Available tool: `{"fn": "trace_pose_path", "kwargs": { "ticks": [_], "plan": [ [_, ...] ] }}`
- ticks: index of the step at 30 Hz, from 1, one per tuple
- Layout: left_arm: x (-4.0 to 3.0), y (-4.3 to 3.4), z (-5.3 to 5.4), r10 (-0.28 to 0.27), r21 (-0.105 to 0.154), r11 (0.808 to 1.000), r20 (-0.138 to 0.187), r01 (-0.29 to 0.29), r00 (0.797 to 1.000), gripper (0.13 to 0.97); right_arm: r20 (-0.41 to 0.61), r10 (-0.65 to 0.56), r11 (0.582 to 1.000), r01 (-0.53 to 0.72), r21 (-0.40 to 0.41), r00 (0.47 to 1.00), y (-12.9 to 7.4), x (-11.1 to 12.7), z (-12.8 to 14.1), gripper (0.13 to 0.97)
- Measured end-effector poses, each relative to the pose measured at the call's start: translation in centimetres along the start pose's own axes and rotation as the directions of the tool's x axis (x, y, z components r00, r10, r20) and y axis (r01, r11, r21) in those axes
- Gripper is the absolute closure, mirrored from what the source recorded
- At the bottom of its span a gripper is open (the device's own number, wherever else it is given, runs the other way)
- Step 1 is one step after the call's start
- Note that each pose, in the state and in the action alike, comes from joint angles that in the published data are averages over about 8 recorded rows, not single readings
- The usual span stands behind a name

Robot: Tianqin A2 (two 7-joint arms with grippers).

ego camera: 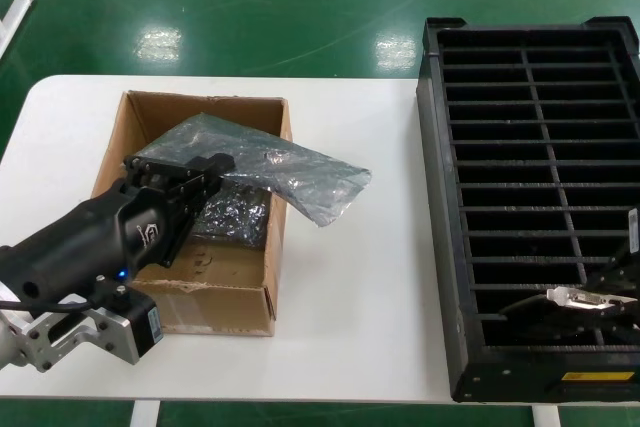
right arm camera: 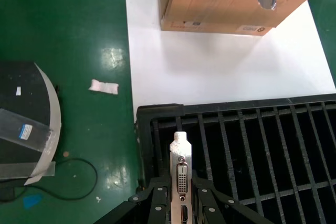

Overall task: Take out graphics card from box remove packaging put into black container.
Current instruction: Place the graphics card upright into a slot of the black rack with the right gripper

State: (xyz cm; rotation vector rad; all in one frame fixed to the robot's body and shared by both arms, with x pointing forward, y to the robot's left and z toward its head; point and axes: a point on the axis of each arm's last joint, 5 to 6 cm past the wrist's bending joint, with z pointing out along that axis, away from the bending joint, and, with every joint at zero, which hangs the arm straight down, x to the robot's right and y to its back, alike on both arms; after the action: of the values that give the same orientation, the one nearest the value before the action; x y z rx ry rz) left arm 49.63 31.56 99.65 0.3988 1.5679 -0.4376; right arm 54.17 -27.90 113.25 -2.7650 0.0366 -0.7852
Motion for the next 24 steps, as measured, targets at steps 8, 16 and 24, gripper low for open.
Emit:
{"fn": "trace_pose_path", "kwargs": {
  "ticks": [8,16,24],
  "plan": [
    [0.0,0.0,0.0,0.0,0.0,1.0,0.0,0.0,1.0,0.959,0.011,-0.018,1.0,0.018,-0.024,1.0,0.1,-0.1,0.5,0.903],
    [0.0,0.0,0.0,0.0,0.0,1.0,0.0,0.0,1.0,0.959,0.016,-0.042,0.998,0.043,-0.043,0.999,0.0,-0.1,1.4,0.903],
    [0.0,0.0,0.0,0.0,0.0,1.0,0.0,0.0,1.0,0.959,0.019,-0.064,0.997,0.064,-0.047,0.998,-0.6,0.2,2.8,0.903]
  ]
}}
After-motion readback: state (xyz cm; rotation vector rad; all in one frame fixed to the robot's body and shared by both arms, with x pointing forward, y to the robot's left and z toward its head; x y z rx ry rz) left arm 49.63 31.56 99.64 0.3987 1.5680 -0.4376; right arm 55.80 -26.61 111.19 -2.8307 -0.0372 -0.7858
